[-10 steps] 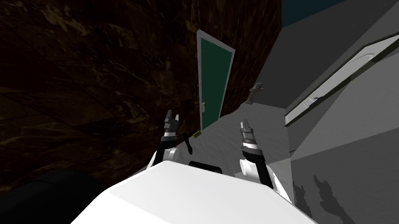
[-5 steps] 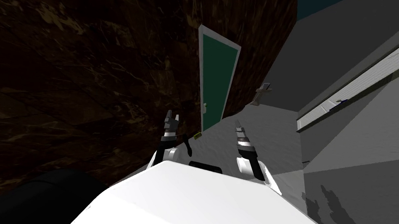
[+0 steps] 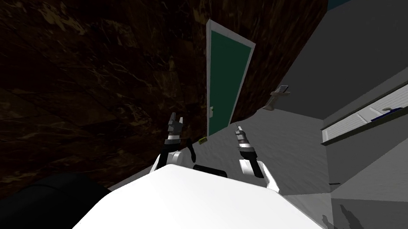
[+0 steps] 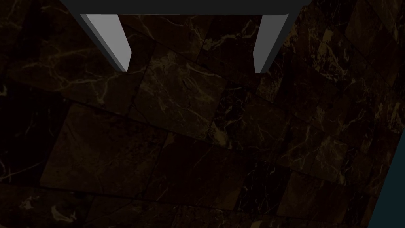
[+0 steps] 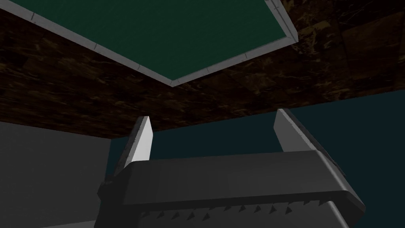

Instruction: Pull the door open

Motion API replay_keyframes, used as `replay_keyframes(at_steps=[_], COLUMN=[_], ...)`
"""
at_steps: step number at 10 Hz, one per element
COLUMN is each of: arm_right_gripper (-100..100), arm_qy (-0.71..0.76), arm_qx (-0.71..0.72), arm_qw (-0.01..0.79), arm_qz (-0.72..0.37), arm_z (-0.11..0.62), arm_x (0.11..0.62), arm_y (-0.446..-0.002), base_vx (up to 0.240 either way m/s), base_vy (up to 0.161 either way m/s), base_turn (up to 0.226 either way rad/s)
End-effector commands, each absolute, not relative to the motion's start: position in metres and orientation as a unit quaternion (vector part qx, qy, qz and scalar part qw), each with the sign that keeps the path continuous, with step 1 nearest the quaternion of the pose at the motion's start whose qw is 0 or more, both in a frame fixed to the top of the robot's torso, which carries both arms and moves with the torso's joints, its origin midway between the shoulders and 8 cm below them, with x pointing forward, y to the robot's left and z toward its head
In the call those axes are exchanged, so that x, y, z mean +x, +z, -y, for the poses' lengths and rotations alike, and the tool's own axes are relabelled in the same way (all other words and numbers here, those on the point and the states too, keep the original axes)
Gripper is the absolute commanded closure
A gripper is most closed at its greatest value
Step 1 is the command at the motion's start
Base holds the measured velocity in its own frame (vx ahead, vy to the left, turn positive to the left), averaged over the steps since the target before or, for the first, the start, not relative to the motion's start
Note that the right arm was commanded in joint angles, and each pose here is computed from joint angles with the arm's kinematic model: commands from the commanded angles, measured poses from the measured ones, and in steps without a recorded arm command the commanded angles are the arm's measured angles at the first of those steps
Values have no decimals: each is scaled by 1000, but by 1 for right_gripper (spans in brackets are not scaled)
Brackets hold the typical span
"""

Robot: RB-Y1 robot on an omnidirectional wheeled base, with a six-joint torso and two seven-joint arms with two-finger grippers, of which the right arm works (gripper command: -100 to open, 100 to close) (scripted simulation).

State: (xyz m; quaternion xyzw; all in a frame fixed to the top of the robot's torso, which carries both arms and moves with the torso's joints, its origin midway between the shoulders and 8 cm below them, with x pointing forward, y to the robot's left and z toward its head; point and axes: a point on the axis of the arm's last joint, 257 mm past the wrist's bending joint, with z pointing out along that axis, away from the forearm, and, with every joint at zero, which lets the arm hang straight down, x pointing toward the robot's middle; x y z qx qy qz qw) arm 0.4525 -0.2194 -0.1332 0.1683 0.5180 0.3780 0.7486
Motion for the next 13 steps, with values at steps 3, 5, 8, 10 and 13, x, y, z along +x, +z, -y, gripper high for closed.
replay_keyframes(at_steps=[3, 5, 8, 10, 13], arm_right_gripper=[-100, -100, -100, -100, -100], arm_qy=[341, 320, 285, 266, 235], arm_qx=[134, 113, 75, 53, 15], arm_qw=[748, 746, 741, 738, 731], arm_qz=[-554, -573, -603, -618, -641], arm_z=[205, 197, 183, 176, 164], arm_x=[466, 474, 485, 491, 499], arm_y=[-157, -171, -194, -207, -228], base_vx=[129, 122, 131, 140, 145], base_vy=[-95, -63, -81, -78, -88], base_turn=[138, 121, 140, 109, 138])
